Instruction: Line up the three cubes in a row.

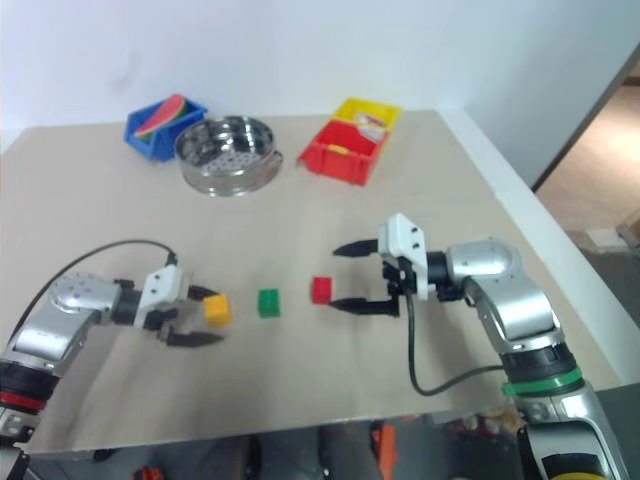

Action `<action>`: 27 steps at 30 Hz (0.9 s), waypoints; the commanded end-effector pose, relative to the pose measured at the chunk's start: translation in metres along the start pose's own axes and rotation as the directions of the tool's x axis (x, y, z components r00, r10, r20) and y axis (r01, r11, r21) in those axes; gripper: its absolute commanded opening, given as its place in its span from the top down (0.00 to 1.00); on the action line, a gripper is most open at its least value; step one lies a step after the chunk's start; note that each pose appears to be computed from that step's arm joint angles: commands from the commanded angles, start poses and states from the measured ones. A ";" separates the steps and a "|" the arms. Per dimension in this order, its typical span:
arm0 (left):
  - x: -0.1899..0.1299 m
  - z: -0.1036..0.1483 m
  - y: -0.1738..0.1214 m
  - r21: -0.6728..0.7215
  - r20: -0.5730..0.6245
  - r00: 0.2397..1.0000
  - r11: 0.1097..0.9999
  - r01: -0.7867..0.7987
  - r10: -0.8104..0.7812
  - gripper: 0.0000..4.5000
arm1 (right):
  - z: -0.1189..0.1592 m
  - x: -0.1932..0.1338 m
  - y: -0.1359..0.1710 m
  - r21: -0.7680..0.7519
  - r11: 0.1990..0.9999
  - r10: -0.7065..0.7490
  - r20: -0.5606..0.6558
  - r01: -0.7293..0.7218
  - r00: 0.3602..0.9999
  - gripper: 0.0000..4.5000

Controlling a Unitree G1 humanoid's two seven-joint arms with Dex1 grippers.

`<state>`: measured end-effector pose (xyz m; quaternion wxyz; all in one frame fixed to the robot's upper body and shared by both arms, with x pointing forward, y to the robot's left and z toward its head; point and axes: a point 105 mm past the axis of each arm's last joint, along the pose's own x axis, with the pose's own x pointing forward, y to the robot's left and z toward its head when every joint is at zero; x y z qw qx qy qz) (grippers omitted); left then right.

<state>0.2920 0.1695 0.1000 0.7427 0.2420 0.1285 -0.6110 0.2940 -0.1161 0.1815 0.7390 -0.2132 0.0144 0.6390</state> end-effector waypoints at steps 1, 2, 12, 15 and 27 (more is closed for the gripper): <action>-0.014 0.012 0.010 0.055 -0.001 0.999 0.998 -0.041 0.041 0.00 | 0.013 -0.006 -0.001 -0.054 0.998 -0.016 0.016 0.017 1.000 0.00; -0.015 0.014 0.010 0.060 0.002 0.999 0.997 -0.045 0.045 0.00 | 0.013 -0.006 -0.001 -0.054 0.998 -0.017 0.019 0.018 1.000 0.00; -0.057 0.065 0.022 0.017 0.059 0.988 0.989 -0.144 0.143 0.00 | 0.034 -0.012 -0.010 -0.050 0.997 -0.060 0.091 0.065 0.994 0.00; -0.070 0.084 0.048 -0.034 0.144 0.940 0.950 -0.309 0.311 0.00 | 0.039 -0.013 -0.021 -0.025 0.992 -0.118 0.126 0.122 0.985 0.00; -0.064 0.052 0.097 -0.169 0.154 0.674 0.691 -0.703 0.723 0.00 | 0.001 -0.010 -0.074 -0.015 0.888 -0.455 0.116 0.459 0.883 0.00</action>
